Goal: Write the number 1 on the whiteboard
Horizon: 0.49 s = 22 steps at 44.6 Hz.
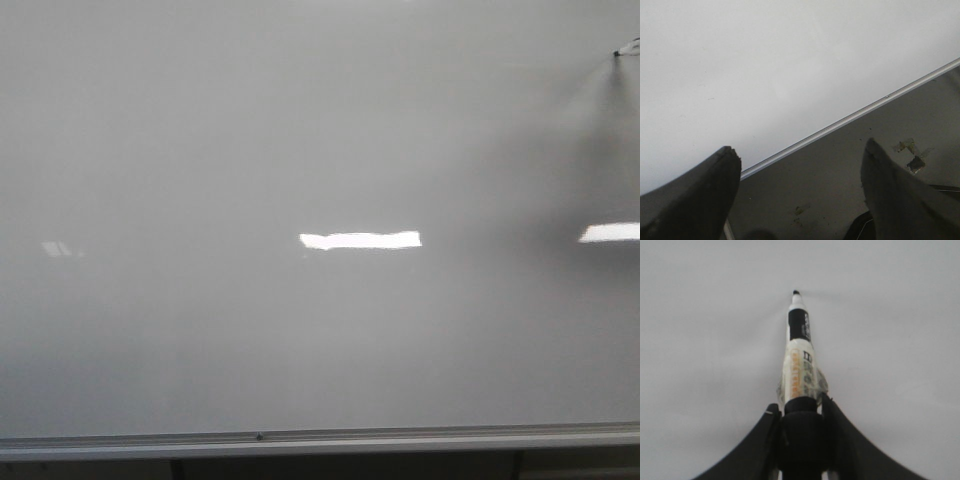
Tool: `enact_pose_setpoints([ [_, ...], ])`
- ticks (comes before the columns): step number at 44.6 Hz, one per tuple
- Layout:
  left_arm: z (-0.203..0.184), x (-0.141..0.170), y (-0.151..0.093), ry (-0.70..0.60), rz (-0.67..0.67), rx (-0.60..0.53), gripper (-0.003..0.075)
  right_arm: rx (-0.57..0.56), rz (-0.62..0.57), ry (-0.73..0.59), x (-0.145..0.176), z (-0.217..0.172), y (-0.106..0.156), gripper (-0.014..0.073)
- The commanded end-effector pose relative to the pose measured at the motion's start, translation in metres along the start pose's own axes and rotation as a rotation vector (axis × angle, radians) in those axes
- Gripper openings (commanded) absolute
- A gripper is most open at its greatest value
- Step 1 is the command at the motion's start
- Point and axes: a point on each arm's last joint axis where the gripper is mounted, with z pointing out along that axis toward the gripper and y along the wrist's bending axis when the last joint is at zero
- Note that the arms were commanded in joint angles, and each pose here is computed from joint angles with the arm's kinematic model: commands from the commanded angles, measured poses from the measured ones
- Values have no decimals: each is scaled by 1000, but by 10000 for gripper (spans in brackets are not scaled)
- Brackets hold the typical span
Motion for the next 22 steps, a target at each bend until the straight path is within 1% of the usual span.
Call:
enact_pose_setpoints([
  [1, -7, -11, 1, -91, -18, -13, 495, 16, -22, -62, -13, -2, -2, 20],
  [12, -7, -11, 1, -91, -18, -13, 495, 11, -46, 191, 11, 14, -4, 20],
  [19, -7, -11, 1, -91, -18, -13, 495, 8, -43, 252, 17, 20, -5, 20],
  [22, -7, -11, 1, -91, -18, -13, 495, 7, -44, 248, 15, 19, -5, 20],
])
